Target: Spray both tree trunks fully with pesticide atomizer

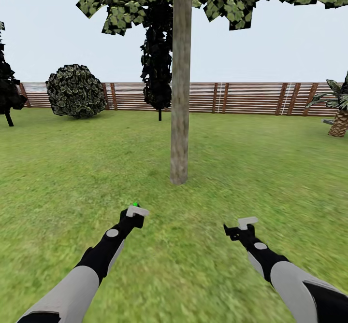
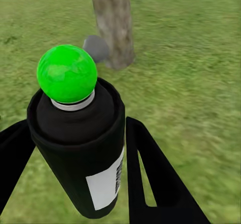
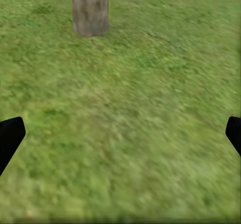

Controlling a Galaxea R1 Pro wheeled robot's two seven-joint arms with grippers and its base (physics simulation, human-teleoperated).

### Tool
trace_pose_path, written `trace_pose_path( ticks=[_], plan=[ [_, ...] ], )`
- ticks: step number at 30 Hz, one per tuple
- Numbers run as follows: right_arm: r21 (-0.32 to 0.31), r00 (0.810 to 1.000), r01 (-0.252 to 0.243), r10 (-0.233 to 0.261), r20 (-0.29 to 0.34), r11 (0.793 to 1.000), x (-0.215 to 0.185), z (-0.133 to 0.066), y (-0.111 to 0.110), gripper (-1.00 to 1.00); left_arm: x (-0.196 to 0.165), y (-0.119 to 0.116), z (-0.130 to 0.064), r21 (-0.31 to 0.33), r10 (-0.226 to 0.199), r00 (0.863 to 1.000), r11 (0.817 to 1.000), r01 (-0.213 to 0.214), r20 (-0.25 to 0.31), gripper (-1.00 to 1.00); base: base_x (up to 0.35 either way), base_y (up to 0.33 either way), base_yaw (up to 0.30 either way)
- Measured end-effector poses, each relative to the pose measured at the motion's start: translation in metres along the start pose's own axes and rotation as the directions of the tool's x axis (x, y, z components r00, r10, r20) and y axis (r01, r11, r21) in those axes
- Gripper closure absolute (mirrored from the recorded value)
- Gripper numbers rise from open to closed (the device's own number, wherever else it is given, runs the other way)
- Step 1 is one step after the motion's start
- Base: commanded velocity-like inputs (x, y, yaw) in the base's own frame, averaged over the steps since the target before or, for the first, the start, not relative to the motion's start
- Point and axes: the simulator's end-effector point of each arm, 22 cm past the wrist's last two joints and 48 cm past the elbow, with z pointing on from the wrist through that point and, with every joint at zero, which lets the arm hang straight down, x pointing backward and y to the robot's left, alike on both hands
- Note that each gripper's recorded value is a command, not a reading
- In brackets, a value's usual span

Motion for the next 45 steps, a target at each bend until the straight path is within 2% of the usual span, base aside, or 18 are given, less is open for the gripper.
trace_pose_path(
  ticks=[6,11,14,16,20,22,33,45],
  plan=[
    [0.000,1.000,-0.006,0.006,-0.015,1.000,0.008,-0.001,0.002,-1.00,-0.003,-0.001,0.000,0.009,-0.060,0.998,0.998,0.060,0.017,1.00,0.000,0.000,0.000],
    [0.002,1.000,-0.007,0.007,-0.018,1.000,0.009,-0.002,0.002,-1.00,-0.012,-0.035,-0.003,0.165,-0.074,0.996,0.984,0.066,0.041,1.00,0.000,0.000,0.000],
    [0.002,1.000,-0.007,0.007,-0.022,1.000,0.010,-0.002,0.001,-1.00,-0.019,-0.042,-0.005,0.198,-0.076,0.995,0.978,0.061,0.068,1.00,0.000,0.000,0.000],
    [0.000,1.000,-0.006,0.006,-0.022,1.000,0.010,-0.002,0.002,-1.00,-0.020,-0.037,-0.004,0.181,-0.077,0.994,0.981,0.062,0.074,1.00,0.000,0.000,0.000],
    [-0.005,1.000,-0.004,0.003,-0.023,1.000,0.011,-0.002,0.004,-1.00,-0.021,-0.018,-0.002,0.096,-0.078,0.993,0.993,0.070,0.083,1.00,0.000,0.000,0.000],
    [-0.005,1.000,-0.003,0.003,-0.024,1.000,0.011,-0.002,0.003,-1.00,-0.020,-0.014,-0.002,0.081,-0.082,0.993,0.994,0.075,0.083,1.00,0.000,0.000,0.000],
    [-0.005,1.000,-0.002,0.002,-0.024,1.000,0.012,-0.002,0.004,-1.00,-0.014,-0.009,-0.002,0.068,-0.129,0.989,0.990,0.124,0.075,1.00,0.017,0.000,0.000],
    [-0.007,0.999,-0.004,0.003,-0.033,1.000,0.016,-0.003,0.005,-1.00,-0.015,-0.009,-0.002,0.068,-0.134,0.988,0.989,0.129,0.077,1.00,0.310,0.000,0.000]
  ],
)
